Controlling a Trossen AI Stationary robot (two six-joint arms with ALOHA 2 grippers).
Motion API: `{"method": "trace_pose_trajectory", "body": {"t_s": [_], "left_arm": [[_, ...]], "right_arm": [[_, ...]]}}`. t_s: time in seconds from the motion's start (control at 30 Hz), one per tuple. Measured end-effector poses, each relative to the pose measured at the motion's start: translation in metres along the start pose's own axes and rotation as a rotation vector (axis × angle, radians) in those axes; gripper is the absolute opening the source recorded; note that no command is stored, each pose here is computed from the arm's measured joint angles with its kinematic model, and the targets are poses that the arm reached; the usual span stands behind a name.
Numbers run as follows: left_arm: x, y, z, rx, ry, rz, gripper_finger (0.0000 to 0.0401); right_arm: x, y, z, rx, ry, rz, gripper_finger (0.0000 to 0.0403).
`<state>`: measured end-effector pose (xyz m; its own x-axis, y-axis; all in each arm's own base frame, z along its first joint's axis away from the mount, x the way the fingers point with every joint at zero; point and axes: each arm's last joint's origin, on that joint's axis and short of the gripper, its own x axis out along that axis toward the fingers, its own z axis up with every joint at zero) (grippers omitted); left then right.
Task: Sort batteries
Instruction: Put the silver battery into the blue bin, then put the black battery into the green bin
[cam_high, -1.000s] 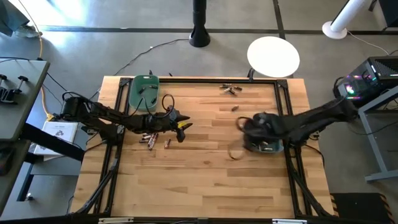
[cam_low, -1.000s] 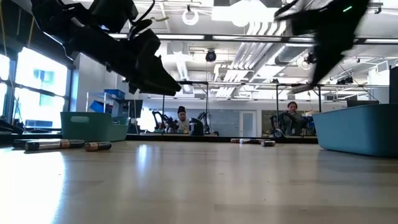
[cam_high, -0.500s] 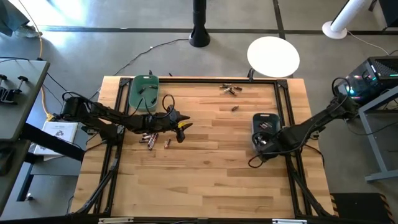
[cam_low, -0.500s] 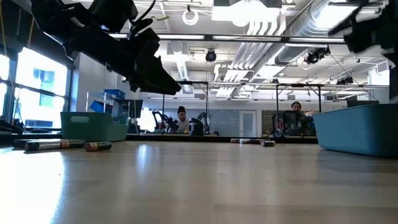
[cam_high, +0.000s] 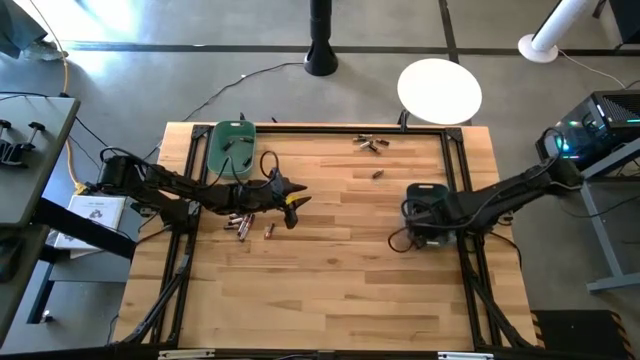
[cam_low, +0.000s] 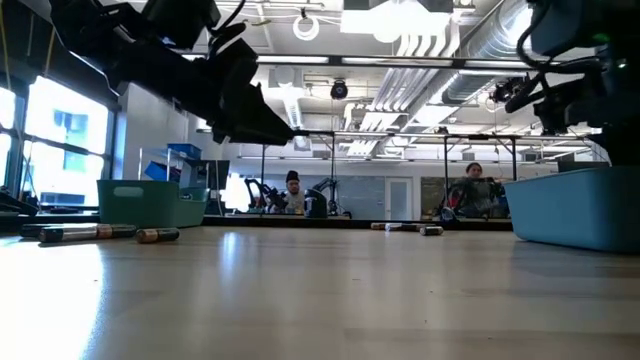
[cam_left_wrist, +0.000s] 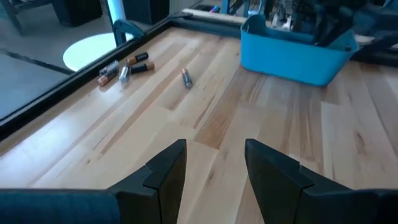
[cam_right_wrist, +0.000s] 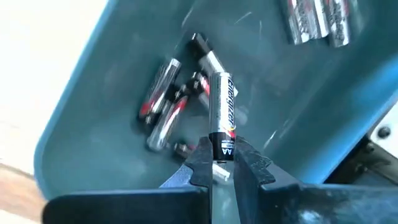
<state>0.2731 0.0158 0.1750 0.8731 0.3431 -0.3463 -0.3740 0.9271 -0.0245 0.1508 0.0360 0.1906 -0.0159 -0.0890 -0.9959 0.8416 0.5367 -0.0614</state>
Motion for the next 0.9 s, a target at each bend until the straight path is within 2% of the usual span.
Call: {"method": "trace_pose_trajectory", "body": {"t_s": [0.27,0.57,0.9], "left_arm": [[0.000,0.000,0.001,-0.003,-0.010,-0.002,0.0159],[0.000,0.000,0.001,-0.005,-0.014,-0.004,0.0159],[0.000,0.000,0.001,-0.007,-0.014,-0.004,0.0159]], "right_arm": [[0.019,-0.010,0.019,0.018,0.003,0.012,0.0036],[0.029,-0.017,0.024,0.050,-0.017,-0.017,0.0046],[0.022,-0.021,0.025,-0.006,-0.057,-0.089,0.0140]]}}
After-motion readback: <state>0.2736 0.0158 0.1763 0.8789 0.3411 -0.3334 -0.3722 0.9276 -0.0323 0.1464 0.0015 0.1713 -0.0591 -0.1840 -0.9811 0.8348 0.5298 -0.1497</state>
